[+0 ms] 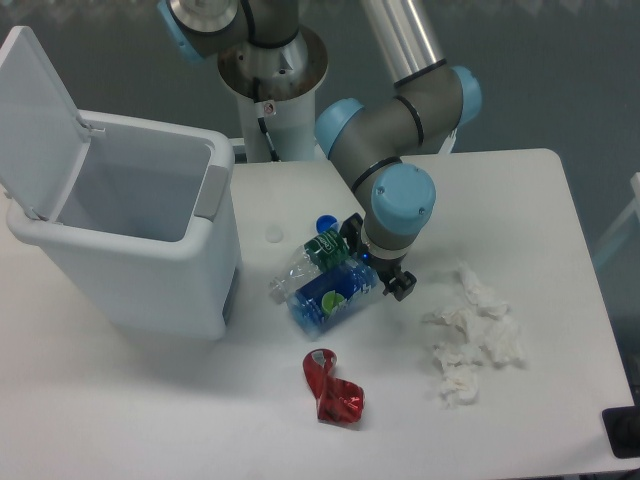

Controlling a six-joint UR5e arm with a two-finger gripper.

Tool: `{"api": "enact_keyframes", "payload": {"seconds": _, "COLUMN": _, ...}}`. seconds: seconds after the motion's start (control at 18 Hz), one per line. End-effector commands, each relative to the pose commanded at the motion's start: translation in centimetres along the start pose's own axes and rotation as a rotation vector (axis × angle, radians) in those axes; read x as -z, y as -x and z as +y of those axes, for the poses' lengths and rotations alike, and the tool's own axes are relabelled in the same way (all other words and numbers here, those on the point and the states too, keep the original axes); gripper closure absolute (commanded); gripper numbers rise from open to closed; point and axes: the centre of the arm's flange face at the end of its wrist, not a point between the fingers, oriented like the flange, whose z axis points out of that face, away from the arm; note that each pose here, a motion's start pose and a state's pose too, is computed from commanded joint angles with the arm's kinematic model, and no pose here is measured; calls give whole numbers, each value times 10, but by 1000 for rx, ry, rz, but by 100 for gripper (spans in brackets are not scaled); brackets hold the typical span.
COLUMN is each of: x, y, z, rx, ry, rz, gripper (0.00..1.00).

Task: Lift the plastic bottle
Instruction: 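Close the gripper on the blue-labeled bottle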

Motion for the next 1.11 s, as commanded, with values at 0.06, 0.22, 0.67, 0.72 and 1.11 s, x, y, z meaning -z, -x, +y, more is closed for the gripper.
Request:
{"api": "enact_keyframes", "payload": {"seconds": 0.06, "x": -1, "y": 0, "z": -3, "rx": -1, "ry": 1, "rz": 0, "gripper": 18}}
{"api": "enact_keyframes", "payload": {"seconds": 0.22, "x": -4, "y": 0, "z": -5, "rx": -5, "ry": 2, "rz": 6, "gripper": 23}}
{"api": "enact_keyframes", "payload": {"seconds": 0.67, "x": -7, "y": 1, "z": -6, "rx": 3, "ry": 3, "rz": 7, "gripper": 23}}
{"api": "enact_keyframes", "payload": {"seconds": 0.72, "x": -7, "y": 1, "z": -6, "rx": 6, "ry": 2, "rz": 4, "gripper": 23}}
{"api": "enact_keyframes", "payload": {"seconds": 1.11, "x": 1, "y": 6, "z": -7, "rx": 7, "ry": -1, "rz": -13, "gripper": 38}}
